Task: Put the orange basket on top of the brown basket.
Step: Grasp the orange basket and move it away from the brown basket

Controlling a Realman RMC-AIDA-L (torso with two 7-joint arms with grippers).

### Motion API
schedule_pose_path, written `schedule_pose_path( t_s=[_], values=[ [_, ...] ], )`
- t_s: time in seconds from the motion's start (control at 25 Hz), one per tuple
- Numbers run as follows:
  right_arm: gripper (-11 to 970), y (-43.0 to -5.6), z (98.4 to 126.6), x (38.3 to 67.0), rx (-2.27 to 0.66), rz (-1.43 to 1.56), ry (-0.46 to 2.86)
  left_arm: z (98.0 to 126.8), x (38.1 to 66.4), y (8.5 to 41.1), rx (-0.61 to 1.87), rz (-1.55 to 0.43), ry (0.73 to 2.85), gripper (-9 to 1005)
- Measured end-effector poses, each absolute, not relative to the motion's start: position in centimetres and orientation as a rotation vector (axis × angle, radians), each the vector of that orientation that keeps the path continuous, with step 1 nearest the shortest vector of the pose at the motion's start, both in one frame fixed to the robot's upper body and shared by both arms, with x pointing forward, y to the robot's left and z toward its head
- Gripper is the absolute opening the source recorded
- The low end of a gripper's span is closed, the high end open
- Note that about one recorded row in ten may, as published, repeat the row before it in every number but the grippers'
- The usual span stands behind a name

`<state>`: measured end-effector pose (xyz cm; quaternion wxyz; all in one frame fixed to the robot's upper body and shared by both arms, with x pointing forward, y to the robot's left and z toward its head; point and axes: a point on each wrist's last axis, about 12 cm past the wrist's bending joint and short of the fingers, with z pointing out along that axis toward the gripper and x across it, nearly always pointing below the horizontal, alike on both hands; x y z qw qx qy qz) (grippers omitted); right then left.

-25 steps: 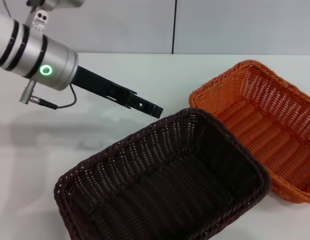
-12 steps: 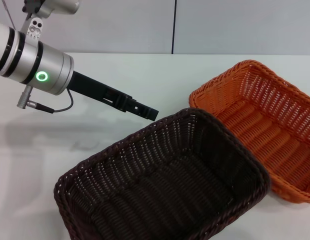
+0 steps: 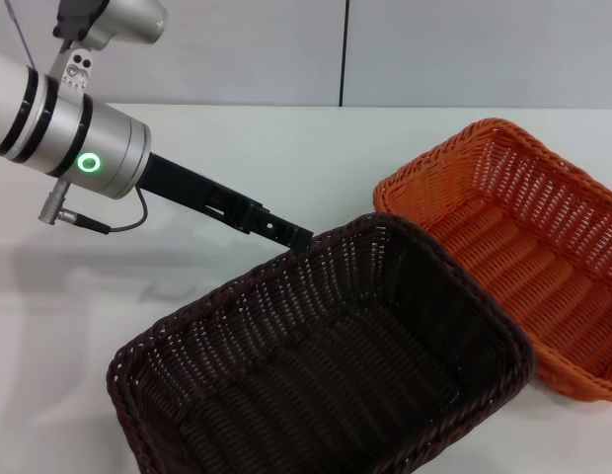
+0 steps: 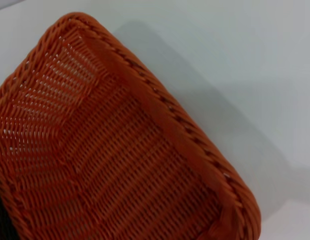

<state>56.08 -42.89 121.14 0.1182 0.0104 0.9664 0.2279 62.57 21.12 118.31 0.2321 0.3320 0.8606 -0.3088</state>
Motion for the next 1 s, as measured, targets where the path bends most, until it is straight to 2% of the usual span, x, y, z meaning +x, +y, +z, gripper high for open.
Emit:
schedule_pose_path(
  t_s=[0.44,1.0],
  values=[
    [831,-42.1,118.1,56.2,0.073,0.724,2.825,117.7,62.4,21.1,0.919,-0.859,2.379,858],
    [831,-40.3,115.9,57.3,0.056,0.758,2.789,117.3,62.4,22.0,0.878,-0.854,2.392,858]
  ],
)
